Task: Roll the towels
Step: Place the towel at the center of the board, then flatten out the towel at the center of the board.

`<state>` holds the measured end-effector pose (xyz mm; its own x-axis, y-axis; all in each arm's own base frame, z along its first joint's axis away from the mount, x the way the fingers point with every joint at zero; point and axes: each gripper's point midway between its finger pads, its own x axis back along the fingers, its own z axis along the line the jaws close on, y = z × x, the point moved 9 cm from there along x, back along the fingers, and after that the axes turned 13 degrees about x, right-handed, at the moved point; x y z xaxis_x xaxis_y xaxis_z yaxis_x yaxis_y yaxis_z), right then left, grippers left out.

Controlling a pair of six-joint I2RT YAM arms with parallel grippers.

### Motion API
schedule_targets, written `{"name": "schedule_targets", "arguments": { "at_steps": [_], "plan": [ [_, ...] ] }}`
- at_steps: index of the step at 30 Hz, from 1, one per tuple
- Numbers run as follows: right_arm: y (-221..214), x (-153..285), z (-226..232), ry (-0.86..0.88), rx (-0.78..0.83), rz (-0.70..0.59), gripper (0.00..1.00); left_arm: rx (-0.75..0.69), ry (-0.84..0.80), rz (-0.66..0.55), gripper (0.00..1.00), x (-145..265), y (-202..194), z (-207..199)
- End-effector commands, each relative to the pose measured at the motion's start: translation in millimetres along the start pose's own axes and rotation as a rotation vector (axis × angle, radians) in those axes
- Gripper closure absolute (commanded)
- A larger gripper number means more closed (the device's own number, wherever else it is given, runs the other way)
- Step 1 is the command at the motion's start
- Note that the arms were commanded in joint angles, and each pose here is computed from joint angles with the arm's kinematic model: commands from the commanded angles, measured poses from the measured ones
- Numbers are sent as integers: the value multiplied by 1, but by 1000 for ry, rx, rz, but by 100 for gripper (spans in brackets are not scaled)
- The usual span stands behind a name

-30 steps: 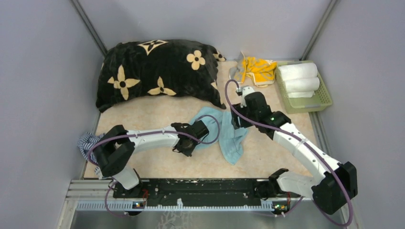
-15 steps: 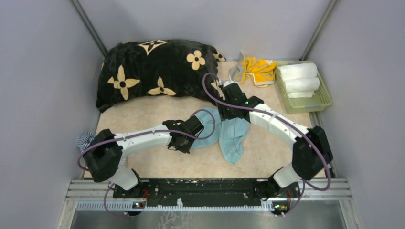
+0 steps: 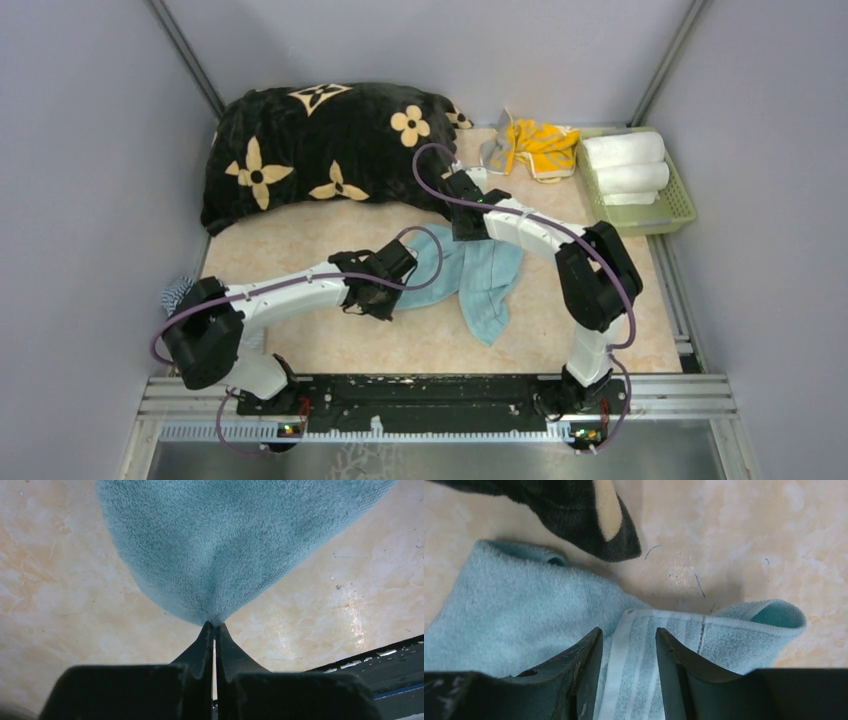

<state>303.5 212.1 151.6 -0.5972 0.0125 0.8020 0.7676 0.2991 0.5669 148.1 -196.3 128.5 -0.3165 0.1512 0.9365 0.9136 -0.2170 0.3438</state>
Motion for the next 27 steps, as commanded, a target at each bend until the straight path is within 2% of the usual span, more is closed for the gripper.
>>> {"name": "schedule_targets", "arguments": {
  "at_steps": [1, 16, 20, 25, 27],
  "plan": [
    [20, -3, 4, -88, -108, -59, 57, -3, -47, -24, 100, 5, 2, 2],
    [10, -21, 11, -115, -133, -15, 65, 9, -83, -40, 100, 6, 5, 4],
    [11, -15, 7, -126, -120, -20, 75, 16, -84, -52, 100, 7, 8, 6],
    [16, 2, -2, -147, -92, -39, 99, 41, -81, -71, 100, 11, 16, 13],
    [18, 12, -8, -153, -78, -52, 100, 54, -80, -81, 100, 12, 20, 17]
  ]
}}
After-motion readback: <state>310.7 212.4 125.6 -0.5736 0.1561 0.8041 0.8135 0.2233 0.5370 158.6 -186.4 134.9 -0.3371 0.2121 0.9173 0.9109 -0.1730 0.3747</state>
